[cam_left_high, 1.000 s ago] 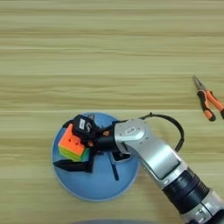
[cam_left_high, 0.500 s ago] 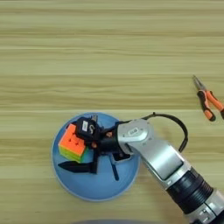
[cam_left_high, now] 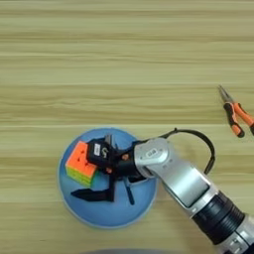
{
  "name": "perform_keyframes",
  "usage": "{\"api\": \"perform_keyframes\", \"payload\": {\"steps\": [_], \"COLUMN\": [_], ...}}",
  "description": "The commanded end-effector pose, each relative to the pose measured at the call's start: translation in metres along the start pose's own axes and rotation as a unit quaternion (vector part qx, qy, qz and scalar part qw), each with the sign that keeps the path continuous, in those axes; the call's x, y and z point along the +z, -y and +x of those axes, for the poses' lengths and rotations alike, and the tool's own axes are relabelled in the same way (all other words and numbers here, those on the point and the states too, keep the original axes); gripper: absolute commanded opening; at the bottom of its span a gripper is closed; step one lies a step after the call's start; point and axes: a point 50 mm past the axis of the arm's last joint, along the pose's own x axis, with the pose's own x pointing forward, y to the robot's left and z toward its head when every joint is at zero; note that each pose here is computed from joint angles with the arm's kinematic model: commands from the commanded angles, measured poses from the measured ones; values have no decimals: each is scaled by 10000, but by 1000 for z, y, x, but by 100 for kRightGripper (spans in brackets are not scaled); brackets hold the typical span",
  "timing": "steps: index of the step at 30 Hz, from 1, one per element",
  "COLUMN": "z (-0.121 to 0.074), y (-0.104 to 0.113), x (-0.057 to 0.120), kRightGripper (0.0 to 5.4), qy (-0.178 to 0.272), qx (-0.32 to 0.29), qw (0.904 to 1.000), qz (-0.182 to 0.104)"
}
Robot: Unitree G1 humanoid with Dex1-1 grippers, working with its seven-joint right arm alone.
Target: Move the objects on the table
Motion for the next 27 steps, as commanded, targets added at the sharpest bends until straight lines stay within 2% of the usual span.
{"api": "perform_keyframes", "payload": {"steps": [1, 11, 20, 27], "z": [3, 16, 33, 28], "y": [6, 2, 0, 3], "x": [18, 19, 26, 27], "kRightGripper": [539, 539, 539, 539], "qy": [202, 261, 363, 504], "qx": [-118, 46, 158, 96], "qw": [9987, 9986, 9980, 9976], "qz": [-451, -449, -483, -462]}}
